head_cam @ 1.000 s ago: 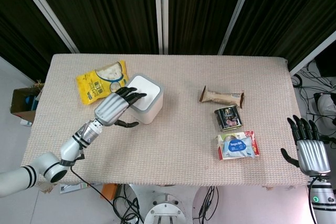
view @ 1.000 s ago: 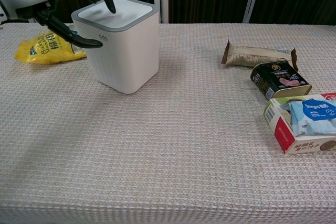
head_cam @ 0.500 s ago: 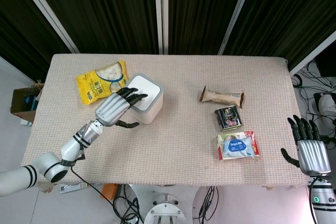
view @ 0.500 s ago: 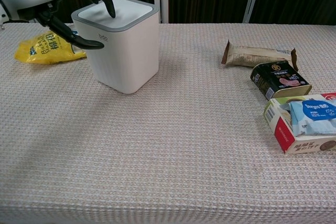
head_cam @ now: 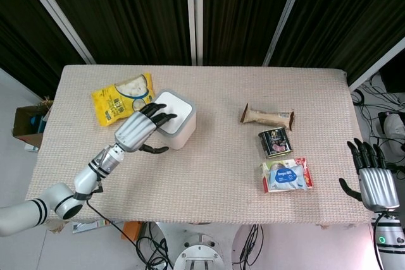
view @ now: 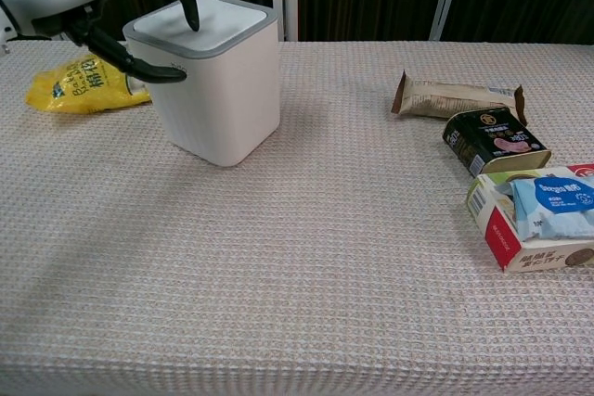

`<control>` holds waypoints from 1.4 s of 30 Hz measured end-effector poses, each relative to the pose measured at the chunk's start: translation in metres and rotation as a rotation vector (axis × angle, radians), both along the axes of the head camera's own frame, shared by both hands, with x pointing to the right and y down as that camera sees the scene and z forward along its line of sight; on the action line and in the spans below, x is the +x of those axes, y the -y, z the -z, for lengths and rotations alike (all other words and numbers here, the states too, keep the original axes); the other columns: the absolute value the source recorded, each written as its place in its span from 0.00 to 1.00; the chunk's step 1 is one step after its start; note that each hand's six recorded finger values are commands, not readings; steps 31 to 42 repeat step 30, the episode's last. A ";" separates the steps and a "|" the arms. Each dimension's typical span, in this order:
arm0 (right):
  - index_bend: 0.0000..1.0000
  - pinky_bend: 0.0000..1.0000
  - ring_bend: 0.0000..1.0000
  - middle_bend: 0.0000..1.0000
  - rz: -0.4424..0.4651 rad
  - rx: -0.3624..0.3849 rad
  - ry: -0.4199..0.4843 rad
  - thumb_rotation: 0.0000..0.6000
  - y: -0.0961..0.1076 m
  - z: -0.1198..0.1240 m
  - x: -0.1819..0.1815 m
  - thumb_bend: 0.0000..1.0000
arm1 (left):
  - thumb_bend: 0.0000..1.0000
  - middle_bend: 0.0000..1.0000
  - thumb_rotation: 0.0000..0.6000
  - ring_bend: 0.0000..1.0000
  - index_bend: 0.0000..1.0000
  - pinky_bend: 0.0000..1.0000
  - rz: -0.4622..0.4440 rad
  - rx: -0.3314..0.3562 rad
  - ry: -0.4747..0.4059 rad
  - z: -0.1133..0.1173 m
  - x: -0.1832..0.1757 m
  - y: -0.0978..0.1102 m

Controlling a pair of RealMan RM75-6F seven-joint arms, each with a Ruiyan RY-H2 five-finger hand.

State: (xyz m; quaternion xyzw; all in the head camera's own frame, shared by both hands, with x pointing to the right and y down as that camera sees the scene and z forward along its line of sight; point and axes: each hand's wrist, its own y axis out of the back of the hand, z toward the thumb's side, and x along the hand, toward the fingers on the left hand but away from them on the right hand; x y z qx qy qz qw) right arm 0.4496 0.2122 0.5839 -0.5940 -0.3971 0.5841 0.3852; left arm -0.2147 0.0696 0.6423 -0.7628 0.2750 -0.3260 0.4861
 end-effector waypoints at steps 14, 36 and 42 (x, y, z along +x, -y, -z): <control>0.00 0.00 0.00 0.00 -0.005 0.017 0.010 1.00 -0.002 0.002 0.003 0.19 | 0.16 0.21 0.57 0.13 0.17 0.21 0.210 0.145 0.158 0.042 -0.093 -0.026; 0.00 0.00 0.00 0.00 0.020 -0.021 -0.007 1.00 -0.007 -0.009 -0.004 0.19 | 0.16 0.20 0.42 0.13 0.17 0.21 0.476 -0.029 0.303 0.044 -0.208 -0.142; 0.00 0.00 0.00 0.00 0.020 -0.021 -0.007 1.00 -0.007 -0.009 -0.004 0.19 | 0.16 0.20 0.42 0.13 0.17 0.21 0.476 -0.029 0.303 0.044 -0.208 -0.142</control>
